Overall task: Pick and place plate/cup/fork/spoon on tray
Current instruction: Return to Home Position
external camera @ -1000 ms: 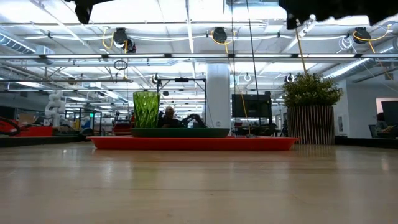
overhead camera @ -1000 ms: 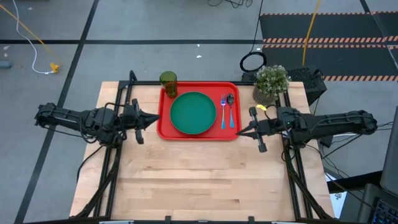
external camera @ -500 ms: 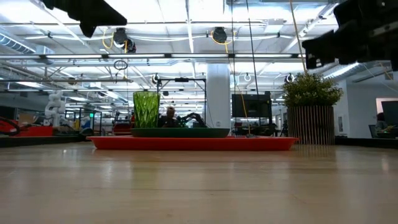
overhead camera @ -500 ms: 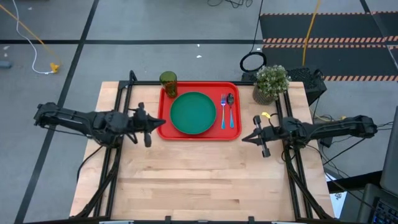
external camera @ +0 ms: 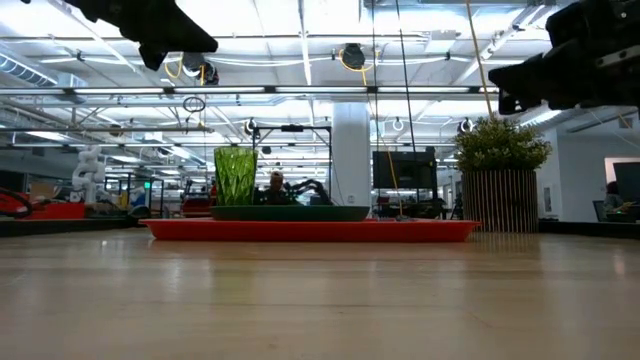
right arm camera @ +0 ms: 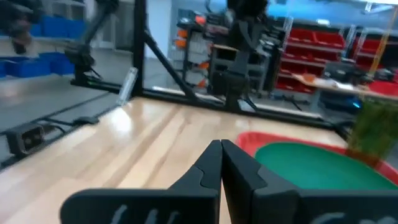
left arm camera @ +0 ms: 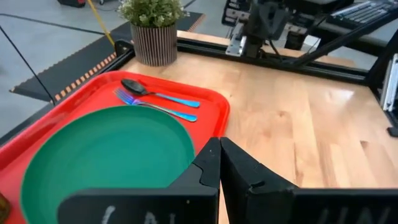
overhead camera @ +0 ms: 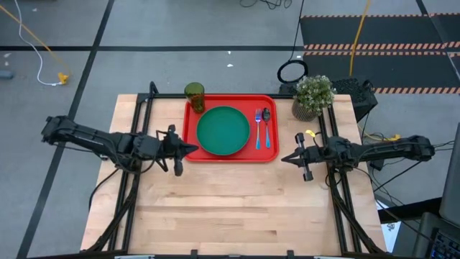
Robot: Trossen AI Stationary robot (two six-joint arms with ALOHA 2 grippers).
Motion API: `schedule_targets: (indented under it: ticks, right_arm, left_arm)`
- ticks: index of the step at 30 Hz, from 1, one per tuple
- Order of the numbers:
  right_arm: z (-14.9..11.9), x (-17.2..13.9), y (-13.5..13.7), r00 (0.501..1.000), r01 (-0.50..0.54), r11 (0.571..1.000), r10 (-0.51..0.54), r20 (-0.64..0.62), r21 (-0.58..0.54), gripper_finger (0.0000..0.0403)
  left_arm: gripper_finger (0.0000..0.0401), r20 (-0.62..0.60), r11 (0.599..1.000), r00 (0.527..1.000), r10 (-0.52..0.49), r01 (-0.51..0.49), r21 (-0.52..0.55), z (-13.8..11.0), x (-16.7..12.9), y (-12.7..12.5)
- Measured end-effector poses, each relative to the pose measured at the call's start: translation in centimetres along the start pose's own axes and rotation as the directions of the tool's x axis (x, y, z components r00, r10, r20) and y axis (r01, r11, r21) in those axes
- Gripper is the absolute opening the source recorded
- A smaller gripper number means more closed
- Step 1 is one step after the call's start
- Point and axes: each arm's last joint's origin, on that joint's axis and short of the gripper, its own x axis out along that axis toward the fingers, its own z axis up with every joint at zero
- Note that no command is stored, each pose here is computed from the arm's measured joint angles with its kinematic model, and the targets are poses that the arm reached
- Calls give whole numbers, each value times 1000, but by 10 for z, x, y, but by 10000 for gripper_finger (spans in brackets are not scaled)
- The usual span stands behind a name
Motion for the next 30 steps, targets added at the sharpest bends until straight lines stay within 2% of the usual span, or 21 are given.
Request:
schedule_targets:
  ticks: [10,15,30]
  right_arm:
    - [-3,-3,0,999,11,999,-13,-42,-52,0]
    - [1,-6,-2,996,88,996,-88,-10,-3,0]
    - [11,-26,-1,984,152,987,-146,102,-53,0]
  left_arm:
    - [1,57,999,998,-37,40,-37,5,1,-7]
    - [1,55,999,998,-37,38,-34,4,1,-7]
    - [1,51,999,998,-34,35,-14,4,1,-7]
